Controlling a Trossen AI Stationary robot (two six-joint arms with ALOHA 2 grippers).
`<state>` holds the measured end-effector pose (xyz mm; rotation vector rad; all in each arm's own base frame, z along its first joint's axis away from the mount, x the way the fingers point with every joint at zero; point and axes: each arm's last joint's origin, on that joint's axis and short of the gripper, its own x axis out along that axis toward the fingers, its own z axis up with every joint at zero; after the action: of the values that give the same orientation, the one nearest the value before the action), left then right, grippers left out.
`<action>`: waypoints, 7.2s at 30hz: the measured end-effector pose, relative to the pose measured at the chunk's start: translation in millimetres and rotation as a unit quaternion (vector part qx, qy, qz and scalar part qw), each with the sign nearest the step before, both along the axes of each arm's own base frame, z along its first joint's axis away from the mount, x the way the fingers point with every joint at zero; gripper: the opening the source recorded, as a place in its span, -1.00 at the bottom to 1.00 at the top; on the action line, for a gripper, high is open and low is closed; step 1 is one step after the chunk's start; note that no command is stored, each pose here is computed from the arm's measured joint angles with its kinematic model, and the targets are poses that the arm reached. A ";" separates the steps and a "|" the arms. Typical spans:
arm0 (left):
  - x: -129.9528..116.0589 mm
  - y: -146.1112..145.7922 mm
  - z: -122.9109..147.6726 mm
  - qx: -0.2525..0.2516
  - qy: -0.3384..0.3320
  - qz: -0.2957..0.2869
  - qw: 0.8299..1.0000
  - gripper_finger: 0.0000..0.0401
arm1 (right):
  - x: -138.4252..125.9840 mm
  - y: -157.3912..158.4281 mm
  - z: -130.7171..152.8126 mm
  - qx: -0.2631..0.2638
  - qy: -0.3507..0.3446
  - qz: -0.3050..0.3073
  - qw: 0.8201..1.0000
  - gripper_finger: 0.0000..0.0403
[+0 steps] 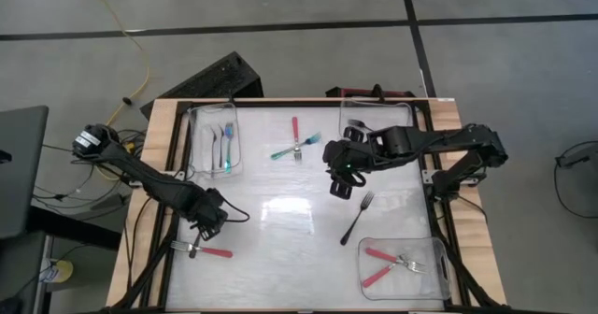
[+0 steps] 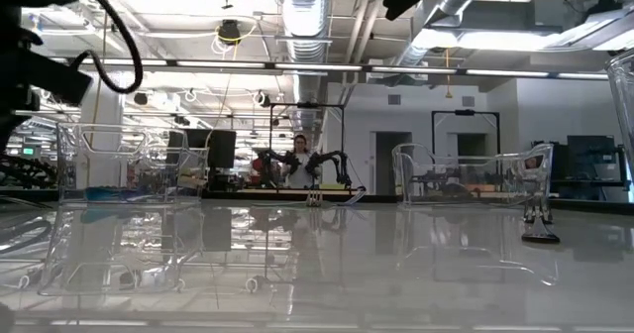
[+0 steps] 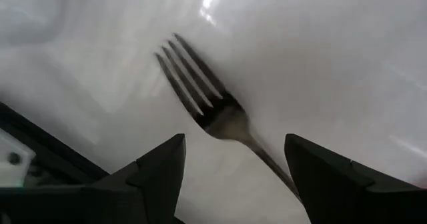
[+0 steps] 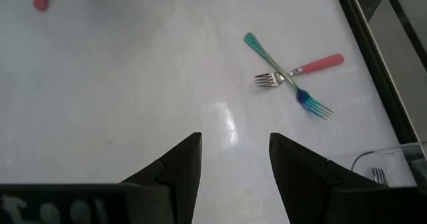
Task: Sort silverware by color (type)
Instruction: Put the black fork into the top right transparent bin, then put the pink fork into the bottom right transparent bin
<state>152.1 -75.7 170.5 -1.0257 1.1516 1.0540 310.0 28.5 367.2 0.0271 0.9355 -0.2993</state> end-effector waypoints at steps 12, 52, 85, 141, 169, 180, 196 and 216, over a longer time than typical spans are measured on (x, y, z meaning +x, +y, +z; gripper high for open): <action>-10.0 -1.9 -30.3 -0.053 -0.011 0.007 0.998 0.17 | 0.0 1.2 0.1 0.001 -0.001 0.001 1.000 -0.02; 19.8 -13.5 4.7 -0.066 -0.084 -0.152 0.983 -0.99 | 1.4 -8.9 0.6 0.007 -0.008 -0.025 1.000 -0.02; 143.3 97.7 180.5 0.218 -0.540 -0.438 0.685 -0.99 | -127.8 -0.7 13.9 0.076 0.033 -0.091 0.992 -0.02; 338.7 245.2 126.6 0.304 -0.368 -0.323 0.817 -0.99 | -169.9 -13.2 -3.6 0.135 -0.134 -0.210 0.959 -0.02; 381.7 245.8 100.8 0.428 -0.296 -0.388 0.761 -0.93 | -171.4 -14.0 -4.8 0.139 -0.135 -0.237 0.952 -0.02; 379.0 245.1 94.7 0.408 -0.273 -0.396 0.776 -0.50 | -171.2 -13.8 -5.0 0.140 -0.133 -0.236 0.952 -0.02; 363.5 242.3 110.9 0.387 -0.202 -0.415 0.798 -0.16 | -174.6 -14.5 -7.5 0.125 -0.110 -0.231 0.958 -0.02; 280.9 248.2 198.5 0.375 -0.104 -0.408 0.826 -0.16 | -136.5 -5.9 -13.7 0.110 -0.108 -0.173 0.973 -0.03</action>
<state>433.0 172.5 369.0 0.0285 0.7428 0.5637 173.5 22.6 353.5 0.4232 0.7406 -0.5036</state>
